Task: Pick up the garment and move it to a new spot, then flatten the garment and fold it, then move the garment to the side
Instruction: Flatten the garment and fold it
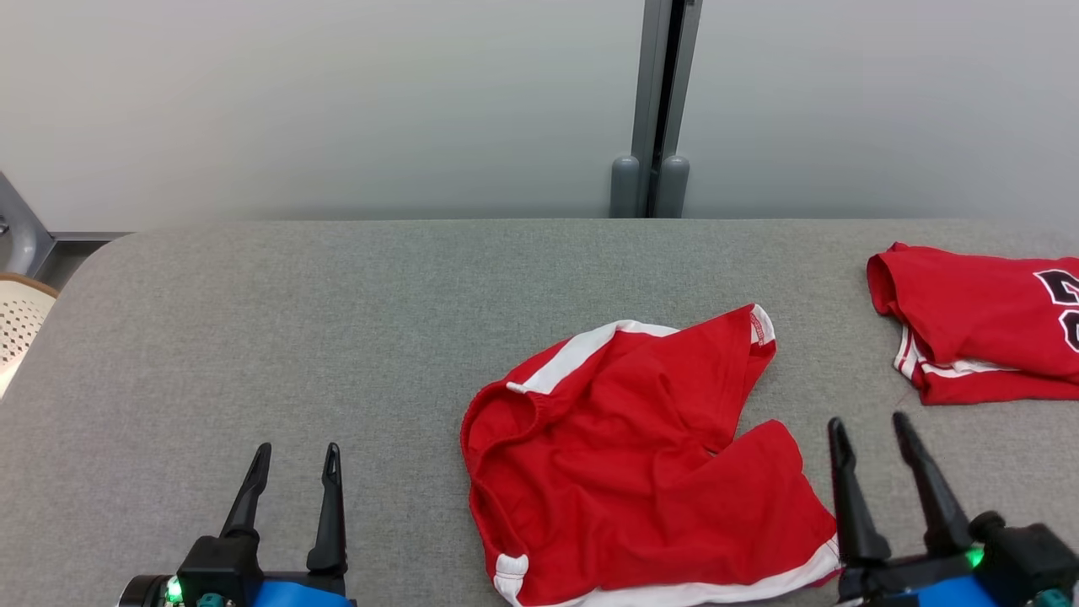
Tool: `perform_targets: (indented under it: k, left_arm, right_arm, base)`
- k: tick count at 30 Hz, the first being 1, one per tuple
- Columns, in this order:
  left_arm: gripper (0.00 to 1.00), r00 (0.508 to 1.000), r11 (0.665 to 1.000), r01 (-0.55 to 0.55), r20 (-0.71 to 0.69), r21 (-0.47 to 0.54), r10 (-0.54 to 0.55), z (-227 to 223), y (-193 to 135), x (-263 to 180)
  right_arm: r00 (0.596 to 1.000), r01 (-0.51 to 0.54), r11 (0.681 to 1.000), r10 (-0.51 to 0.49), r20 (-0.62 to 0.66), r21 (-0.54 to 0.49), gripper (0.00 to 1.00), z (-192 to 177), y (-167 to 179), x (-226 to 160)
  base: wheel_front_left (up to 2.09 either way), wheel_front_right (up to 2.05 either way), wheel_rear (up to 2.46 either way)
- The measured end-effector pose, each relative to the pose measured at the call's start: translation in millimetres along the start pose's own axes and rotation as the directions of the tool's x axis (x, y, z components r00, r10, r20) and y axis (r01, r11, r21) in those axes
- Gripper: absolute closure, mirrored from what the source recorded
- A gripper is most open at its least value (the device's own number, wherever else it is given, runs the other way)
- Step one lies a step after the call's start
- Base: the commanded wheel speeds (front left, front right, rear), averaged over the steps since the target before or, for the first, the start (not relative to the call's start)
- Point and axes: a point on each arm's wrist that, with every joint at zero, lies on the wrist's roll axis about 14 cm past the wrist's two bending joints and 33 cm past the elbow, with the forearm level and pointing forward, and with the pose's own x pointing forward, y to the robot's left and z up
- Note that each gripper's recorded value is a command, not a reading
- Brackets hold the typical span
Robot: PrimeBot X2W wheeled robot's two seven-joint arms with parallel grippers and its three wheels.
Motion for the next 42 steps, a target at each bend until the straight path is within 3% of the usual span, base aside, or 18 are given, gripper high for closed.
perform_targets:
  k: [15, 22, 25, 32, 37, 42]
  left_arm:
    - [0.0, 1.0, 1.0, 0.002, -0.002, 0.009, -0.002, -1, 0, -4]
    - [0.0, 0.986, 0.986, 0.162, 0.042, 0.051, -0.164, 15, -47, 6]
    - [0.0, 0.96, 0.959, 0.272, 0.047, 0.08, -0.276, 18, -79, 7]
    - [0.0, 0.859, 0.853, 0.509, -0.004, 0.112, -0.512, 6, -140, -2]
    - [0.0, 0.795, 0.791, 0.604, -0.139, 0.099, -0.59, -34, -153, -18]
    - [0.0, 0.747, 0.759, 0.647, -0.269, 0.081, -0.608, -72, -149, -35]
  right_arm:
    - [0.994, -0.024, 1.0, 0.026, -0.108, 0.016, 0.0, -33, 11, -15]
    - [0.992, -0.007, 1.0, 0.009, -0.126, 0.015, 0.0, -38, 5, -17]
    - [0.991, -0.002, 1.0, 0.003, -0.132, 0.014, 0.0, -40, 4, -17]
    - [0.989, 0.015, 1.0, -0.013, -0.148, 0.013, 0.0, -45, -1, -18]
    - [0.987, 0.036, 0.999, -0.033, -0.159, 0.012, 0.0, -48, -7, -21]
    - [0.985, 0.047, 0.999, -0.044, -0.167, 0.013, 0.0, -51, -11, -22]
  base:
    - [0.0, 0.0, 0.0]
    - [0.0, 0.0, 0.0]
    - [0.0, 0.0, 0.0]
    - [0.0, 0.0, 0.0]
    - [0.0, 0.0, 0.0]
    - [0.0, 0.0, 0.0]
